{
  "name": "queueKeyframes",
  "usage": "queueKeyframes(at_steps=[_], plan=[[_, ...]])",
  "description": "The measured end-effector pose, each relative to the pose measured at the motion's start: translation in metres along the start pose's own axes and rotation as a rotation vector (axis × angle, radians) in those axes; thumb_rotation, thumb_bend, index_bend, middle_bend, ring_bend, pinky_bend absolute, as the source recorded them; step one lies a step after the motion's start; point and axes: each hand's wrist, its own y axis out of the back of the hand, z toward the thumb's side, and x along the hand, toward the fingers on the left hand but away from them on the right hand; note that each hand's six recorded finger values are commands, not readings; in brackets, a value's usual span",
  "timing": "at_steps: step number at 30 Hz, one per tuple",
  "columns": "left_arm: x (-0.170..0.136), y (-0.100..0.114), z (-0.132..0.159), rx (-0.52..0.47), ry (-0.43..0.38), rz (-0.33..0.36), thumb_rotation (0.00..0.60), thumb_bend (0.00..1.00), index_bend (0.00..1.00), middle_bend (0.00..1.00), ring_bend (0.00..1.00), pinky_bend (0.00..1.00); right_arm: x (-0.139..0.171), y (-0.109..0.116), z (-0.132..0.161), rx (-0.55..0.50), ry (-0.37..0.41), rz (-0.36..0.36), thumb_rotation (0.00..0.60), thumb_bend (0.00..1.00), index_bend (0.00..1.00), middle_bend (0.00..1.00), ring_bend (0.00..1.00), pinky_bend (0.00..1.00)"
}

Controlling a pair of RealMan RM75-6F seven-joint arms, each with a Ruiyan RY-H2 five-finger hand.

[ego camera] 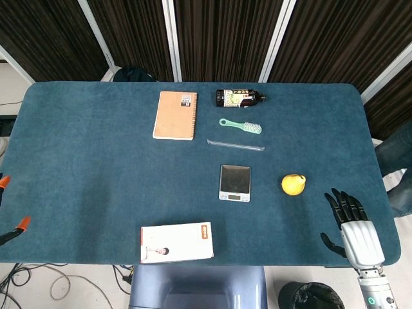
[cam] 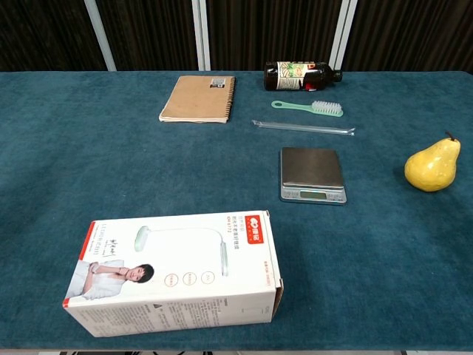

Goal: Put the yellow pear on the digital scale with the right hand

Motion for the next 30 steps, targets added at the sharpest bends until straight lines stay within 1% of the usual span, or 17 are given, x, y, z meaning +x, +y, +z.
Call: queueKeyframes(at_steps=[3, 4, 6, 8, 9, 11, 14, 17, 20, 23, 25, 30], plan=[[-0.001, 0.002, 0.001, -0.002, -0.003, 0.007, 0.600, 0.19, 0.09, 0.06, 0.00, 0.04, 0.000, 0.000, 0.000, -0.004, 0.007, 0.004, 0.600, 0.41, 0.00, 0.04, 0.05, 0.16], [-0.001, 0.002, 0.001, -0.002, -0.003, 0.006, 0.600, 0.19, 0.09, 0.06, 0.00, 0.04, 0.000, 0.001, 0.001, -0.005, 0.011, 0.004, 0.600, 0.43, 0.00, 0.06, 0.08, 0.19], [-0.001, 0.001, 0.001, 0.000, -0.004, 0.004, 0.600, 0.19, 0.09, 0.06, 0.00, 0.04, 0.000, 0.001, 0.002, -0.007, 0.018, 0.006, 0.600, 0.48, 0.00, 0.13, 0.14, 0.28], [-0.001, 0.000, 0.002, 0.003, -0.005, 0.002, 0.600, 0.19, 0.09, 0.06, 0.00, 0.04, 0.001, -0.001, 0.004, -0.011, 0.031, 0.020, 0.600, 0.57, 0.00, 0.21, 0.23, 0.43], [-0.001, 0.000, 0.002, 0.005, -0.005, 0.002, 0.600, 0.19, 0.09, 0.06, 0.00, 0.04, 0.001, -0.002, 0.005, -0.013, 0.036, 0.031, 0.600, 0.59, 0.00, 0.24, 0.26, 0.48], [0.000, -0.001, 0.003, 0.009, -0.007, 0.001, 0.600, 0.19, 0.09, 0.06, 0.00, 0.04, 0.001, -0.005, 0.008, -0.023, 0.053, 0.061, 0.600, 0.67, 0.00, 0.32, 0.36, 0.60], [0.000, -0.003, 0.004, 0.011, -0.008, 0.000, 0.600, 0.19, 0.09, 0.06, 0.00, 0.04, -0.003, -0.012, 0.017, -0.034, 0.088, 0.121, 0.600, 0.75, 0.00, 0.43, 0.48, 0.69], [0.000, -0.003, 0.005, 0.012, -0.009, 0.003, 0.600, 0.19, 0.09, 0.06, 0.00, 0.04, -0.012, -0.021, 0.028, -0.029, 0.137, 0.190, 0.600, 0.83, 0.00, 0.54, 0.59, 0.76], [0.000, -0.002, 0.005, 0.012, -0.008, 0.005, 0.600, 0.19, 0.09, 0.06, 0.00, 0.04, -0.023, -0.031, 0.042, -0.010, 0.188, 0.257, 0.600, 0.89, 0.00, 0.60, 0.65, 0.77], [0.001, -0.002, 0.004, 0.012, -0.006, 0.006, 0.600, 0.19, 0.09, 0.06, 0.00, 0.04, -0.037, -0.040, 0.056, 0.021, 0.229, 0.306, 0.600, 0.94, 0.00, 0.63, 0.67, 0.77], [0.001, -0.002, 0.003, 0.012, -0.004, 0.005, 0.600, 0.19, 0.09, 0.06, 0.00, 0.04, -0.048, -0.045, 0.065, 0.041, 0.246, 0.332, 0.600, 0.96, 0.00, 0.64, 0.68, 0.77], [0.002, -0.002, 0.002, 0.011, -0.001, 0.005, 0.600, 0.19, 0.09, 0.06, 0.00, 0.04, -0.072, -0.057, 0.090, 0.082, 0.275, 0.370, 0.600, 0.96, 0.00, 0.64, 0.68, 0.77]])
